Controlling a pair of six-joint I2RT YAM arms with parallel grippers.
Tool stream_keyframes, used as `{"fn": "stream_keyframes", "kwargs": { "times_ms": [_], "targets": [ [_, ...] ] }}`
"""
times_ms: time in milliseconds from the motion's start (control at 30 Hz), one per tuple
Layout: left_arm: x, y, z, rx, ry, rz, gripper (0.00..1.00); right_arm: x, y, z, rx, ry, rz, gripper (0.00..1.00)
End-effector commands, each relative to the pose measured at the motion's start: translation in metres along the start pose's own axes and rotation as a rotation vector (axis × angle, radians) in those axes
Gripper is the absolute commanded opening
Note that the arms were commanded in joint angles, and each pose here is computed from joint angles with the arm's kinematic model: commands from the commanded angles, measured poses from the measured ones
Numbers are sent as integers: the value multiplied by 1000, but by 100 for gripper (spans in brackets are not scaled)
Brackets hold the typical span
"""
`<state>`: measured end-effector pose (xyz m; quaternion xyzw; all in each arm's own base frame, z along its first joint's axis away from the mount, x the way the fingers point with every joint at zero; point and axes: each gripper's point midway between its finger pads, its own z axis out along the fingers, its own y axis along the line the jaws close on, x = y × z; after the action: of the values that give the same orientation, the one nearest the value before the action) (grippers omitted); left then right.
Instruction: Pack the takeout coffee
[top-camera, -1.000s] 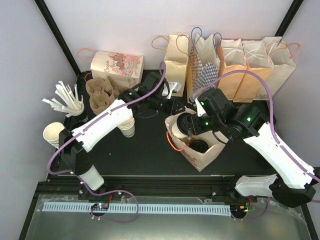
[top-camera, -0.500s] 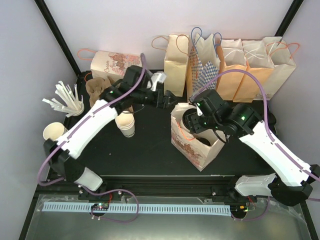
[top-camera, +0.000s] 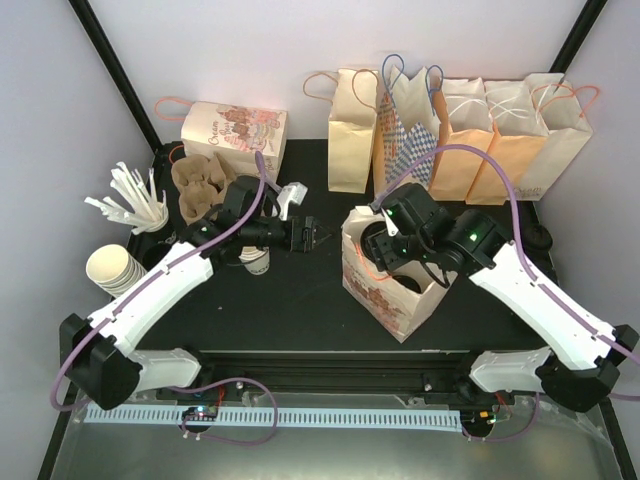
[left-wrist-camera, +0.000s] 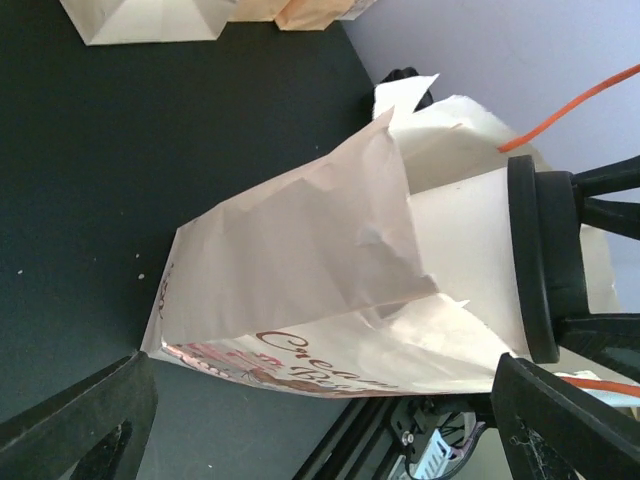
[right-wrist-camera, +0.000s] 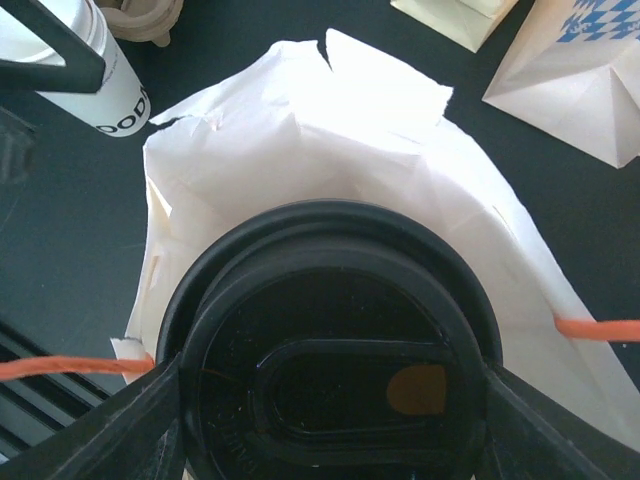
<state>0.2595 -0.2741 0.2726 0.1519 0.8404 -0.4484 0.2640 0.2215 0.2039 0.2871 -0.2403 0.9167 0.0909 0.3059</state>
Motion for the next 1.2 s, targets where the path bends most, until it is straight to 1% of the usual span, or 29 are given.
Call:
{"fn": "stream_keyframes", "kwargs": {
  "times_ms": [0,100,233,400,533,667,733,767,800,900,1100,1167],
  "targets": [
    [-10,-13,1,95,-10,1,93,-9,2,13,20,-10,-53,41],
    [-10,-26,-2,153,-11,10,93,-7,5,19,5,4,-57,40],
    [-9,-45,-13,209,-31,46,93,-6,15,20,-53,-8,-54,40],
    [-4,-78,-27,301,-59,154,93,-2,20,24,-85,-3,-54,40],
    [1,-109,-37,393,-59,242,91,0,19,30,-82,5,-38,40],
    [8,-132,-40,441,-52,313,90,-2,20,33,-109,15,-18,40],
    [13,-142,-40,460,-45,357,88,-1,21,35,-121,23,-18,40],
    [17,-146,-40,463,-44,384,84,0,21,37,-121,29,-21,40],
    [20,-148,-39,459,-43,417,81,0,22,38,-121,33,-23,40],
    [23,-146,-35,412,-48,491,80,2,23,40,-124,45,-23,40],
    [24,-151,-32,426,-32,540,79,2,22,40,-122,44,-21,41],
    [24,-153,-32,441,-31,544,75,3,20,40,-113,46,-23,41]
  ]
}}
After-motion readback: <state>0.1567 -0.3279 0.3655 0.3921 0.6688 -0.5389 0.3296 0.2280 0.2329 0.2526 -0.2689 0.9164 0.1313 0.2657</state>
